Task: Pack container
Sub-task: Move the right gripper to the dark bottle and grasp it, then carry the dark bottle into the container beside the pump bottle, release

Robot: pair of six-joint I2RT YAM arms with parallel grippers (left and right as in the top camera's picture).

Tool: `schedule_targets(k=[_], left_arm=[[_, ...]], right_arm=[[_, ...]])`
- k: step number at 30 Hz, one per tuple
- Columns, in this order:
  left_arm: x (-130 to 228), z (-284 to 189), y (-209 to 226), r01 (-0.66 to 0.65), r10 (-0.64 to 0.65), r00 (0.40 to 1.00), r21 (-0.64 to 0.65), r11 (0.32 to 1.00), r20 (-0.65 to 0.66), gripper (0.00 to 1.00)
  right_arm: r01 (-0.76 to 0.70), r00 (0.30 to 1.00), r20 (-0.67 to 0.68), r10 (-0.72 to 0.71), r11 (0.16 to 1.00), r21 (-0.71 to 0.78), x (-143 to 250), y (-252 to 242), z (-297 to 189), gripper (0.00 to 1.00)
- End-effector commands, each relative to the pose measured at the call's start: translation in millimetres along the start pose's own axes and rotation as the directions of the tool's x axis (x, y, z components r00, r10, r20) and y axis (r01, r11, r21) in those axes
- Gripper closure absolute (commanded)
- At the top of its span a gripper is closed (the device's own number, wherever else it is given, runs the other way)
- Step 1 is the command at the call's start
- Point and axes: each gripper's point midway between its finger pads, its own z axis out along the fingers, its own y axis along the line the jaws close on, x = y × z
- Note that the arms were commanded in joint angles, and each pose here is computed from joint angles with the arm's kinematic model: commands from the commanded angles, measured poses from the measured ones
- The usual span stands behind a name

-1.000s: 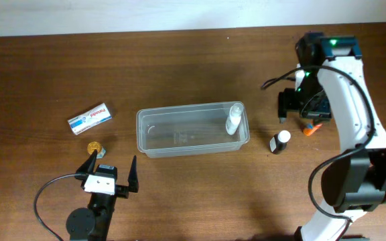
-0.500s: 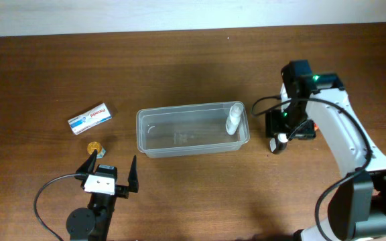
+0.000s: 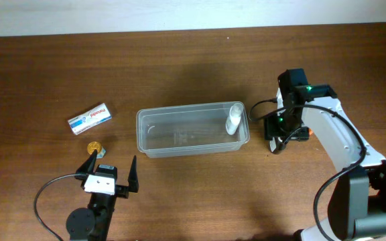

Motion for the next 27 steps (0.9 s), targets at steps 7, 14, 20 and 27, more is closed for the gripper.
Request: schedule_targets(k=[7,14,20,27], left_arm=[[1,0,2,-0.016,0.016,1.000,-0.010,1.000,0.000,0.00],[1,0,2,-0.016,0.016,1.000,-0.010,1.000,0.000,0.01],[1,0,2,-0.016,0.016,1.000,-0.010,1.000,-0.001,0.01],[1,0,2,-0.016,0.016,1.000,-0.010,1.000,0.000,0.01]], right_arm=[[0.011,1.000,-0.001,-0.011,1.000,0.017,3,-2,-1,0.60],[0.011,1.000,-0.019,-0.010,1.000,0.019,8,-3,0,0.67],[0.011,0.999,-0.037,-0.010,1.000,0.021,12,-4,0,0.76],[0.007,1.000,-0.021,-0.006,1.000,0.019,6,-3,-8,0.77]])
